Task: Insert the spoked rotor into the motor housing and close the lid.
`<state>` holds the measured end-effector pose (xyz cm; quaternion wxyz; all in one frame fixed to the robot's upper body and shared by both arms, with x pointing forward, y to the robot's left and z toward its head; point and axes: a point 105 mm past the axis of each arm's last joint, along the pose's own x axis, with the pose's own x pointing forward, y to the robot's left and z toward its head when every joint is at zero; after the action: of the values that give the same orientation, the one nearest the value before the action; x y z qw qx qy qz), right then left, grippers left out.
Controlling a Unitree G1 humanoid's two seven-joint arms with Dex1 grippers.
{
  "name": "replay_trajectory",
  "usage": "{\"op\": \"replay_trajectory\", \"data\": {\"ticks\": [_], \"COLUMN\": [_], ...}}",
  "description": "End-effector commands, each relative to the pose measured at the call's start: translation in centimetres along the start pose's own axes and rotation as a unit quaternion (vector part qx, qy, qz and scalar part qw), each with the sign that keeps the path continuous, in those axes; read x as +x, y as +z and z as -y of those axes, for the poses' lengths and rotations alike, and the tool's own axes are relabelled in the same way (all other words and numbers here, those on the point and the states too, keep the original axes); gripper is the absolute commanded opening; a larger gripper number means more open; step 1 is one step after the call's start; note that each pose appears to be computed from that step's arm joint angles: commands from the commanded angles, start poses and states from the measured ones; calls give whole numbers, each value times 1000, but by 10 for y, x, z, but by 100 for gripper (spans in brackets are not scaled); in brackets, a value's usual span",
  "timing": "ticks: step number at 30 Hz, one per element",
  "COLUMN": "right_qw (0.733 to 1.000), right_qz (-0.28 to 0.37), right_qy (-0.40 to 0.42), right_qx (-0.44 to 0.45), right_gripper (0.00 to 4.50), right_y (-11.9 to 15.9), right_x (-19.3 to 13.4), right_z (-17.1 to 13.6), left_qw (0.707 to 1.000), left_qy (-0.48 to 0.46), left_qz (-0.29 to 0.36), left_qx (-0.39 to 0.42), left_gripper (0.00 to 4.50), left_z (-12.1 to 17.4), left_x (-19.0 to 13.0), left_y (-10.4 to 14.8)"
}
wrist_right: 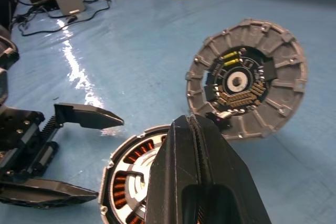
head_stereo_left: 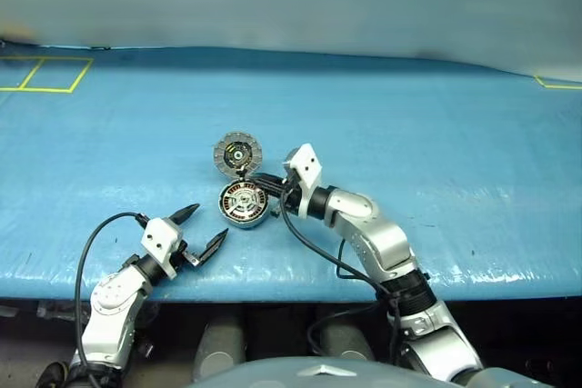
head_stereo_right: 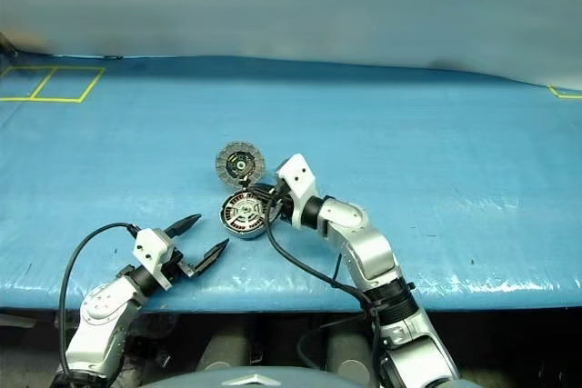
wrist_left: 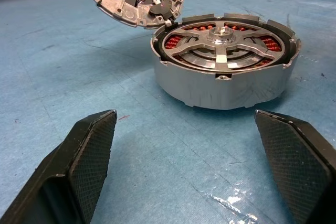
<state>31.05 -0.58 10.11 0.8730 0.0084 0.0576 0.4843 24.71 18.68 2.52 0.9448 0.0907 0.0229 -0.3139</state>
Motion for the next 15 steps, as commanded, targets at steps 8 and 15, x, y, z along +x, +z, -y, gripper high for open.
{"op": "replay_trajectory", "data": {"ticks": [8, 15], "right_qw": [988, 992], "right_qz": [5, -22], "right_qy": [-135, -114], "right_qx": [-80, -57], "right_gripper": [3, 3], "right_y": [22, 7], "right_x": [-22, 3], "right_z": [76, 100], "left_qw": [1000, 998], "left_qy": [14, 23], "left_qz": [26, 56], "left_qx": [3, -9], "left_gripper": [450, 450], "left_z": [-6, -9], "left_x": [2, 1], "left_y": [12, 25]}}
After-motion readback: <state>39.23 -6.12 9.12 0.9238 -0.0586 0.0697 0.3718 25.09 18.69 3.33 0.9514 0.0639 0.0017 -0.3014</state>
